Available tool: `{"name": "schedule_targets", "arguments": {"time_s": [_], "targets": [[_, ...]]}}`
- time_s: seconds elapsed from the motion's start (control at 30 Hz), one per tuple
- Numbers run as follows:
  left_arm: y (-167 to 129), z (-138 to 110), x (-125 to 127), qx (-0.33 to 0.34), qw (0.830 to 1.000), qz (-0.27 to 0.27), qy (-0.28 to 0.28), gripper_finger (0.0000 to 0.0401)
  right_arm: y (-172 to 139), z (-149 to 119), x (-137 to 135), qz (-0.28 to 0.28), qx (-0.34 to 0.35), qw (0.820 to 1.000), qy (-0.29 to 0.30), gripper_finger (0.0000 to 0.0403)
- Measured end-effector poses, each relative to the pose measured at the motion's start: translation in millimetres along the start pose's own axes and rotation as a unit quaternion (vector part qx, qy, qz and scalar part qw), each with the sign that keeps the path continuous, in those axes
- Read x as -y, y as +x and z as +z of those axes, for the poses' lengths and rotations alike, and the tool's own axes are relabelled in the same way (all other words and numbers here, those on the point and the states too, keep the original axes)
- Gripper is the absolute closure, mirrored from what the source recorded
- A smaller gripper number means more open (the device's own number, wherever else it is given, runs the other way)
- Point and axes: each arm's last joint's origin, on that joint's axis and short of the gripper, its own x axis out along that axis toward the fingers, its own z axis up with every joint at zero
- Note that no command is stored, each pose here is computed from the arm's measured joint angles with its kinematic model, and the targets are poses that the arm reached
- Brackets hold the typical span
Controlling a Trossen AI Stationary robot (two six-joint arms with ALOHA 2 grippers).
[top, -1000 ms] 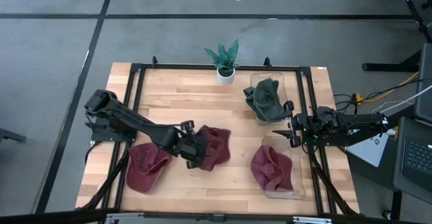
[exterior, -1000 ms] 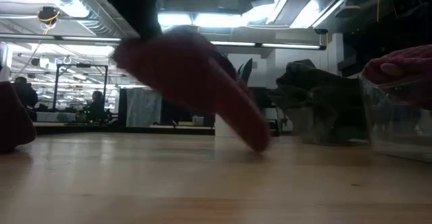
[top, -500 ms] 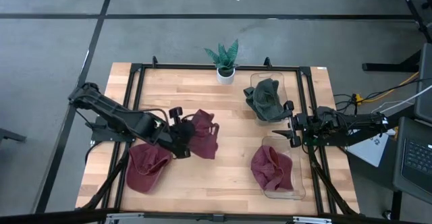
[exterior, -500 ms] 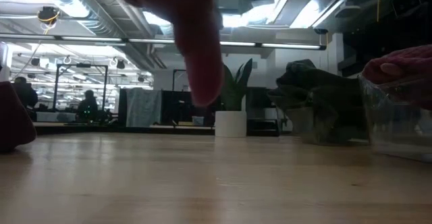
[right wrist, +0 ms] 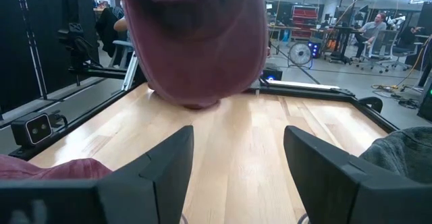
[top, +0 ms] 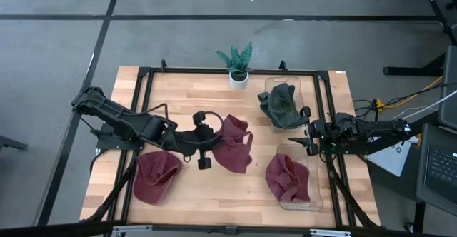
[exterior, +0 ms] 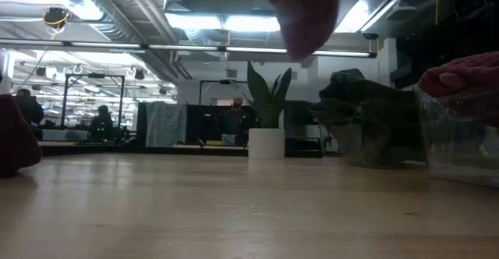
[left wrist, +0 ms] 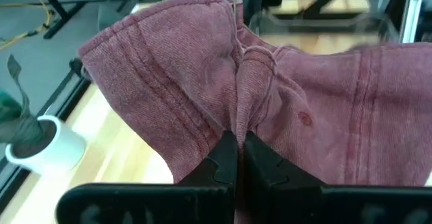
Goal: Pick & Place hat
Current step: Put the top red cap into the bottom transparent bin
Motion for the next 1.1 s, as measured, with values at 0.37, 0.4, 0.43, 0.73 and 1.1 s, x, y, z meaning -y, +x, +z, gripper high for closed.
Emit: {"name": "schedule_targets", "arguments": {"time_s": [0.37,0.4,0.43,0.73,1.1], "targets": [[6.2,20.6,-9.2,0.079,0.995,-0.007,-0.063,0.0398,0.0,-0.1,0.0,0.0,0.0,1.0,0.0,0.0174],[6.9,22.8,-10.7,0.088,0.994,-0.006,-0.07,0.0398,0.0,0.0,0.0,0.0,0.0,1.0,0.0,0.0174],[7.5,25.0,-12.3,0.097,0.992,-0.005,-0.076,0.0398,0.0,0.0,0.0,0.0,0.0,1.0,0.0,0.0174],[25.1,36.8,-19.0,0.149,0.981,0.001,-0.126,0.0398,0.0,0.0,0.0,0.0,0.0,1.0,0.0,0.0174],[78.9,34.1,6.6,0.2,0.964,-0.059,-0.164,0.0398,0.0,0.0,0.0,0.0,0.0,1.0,0.0,0.0174]]}}
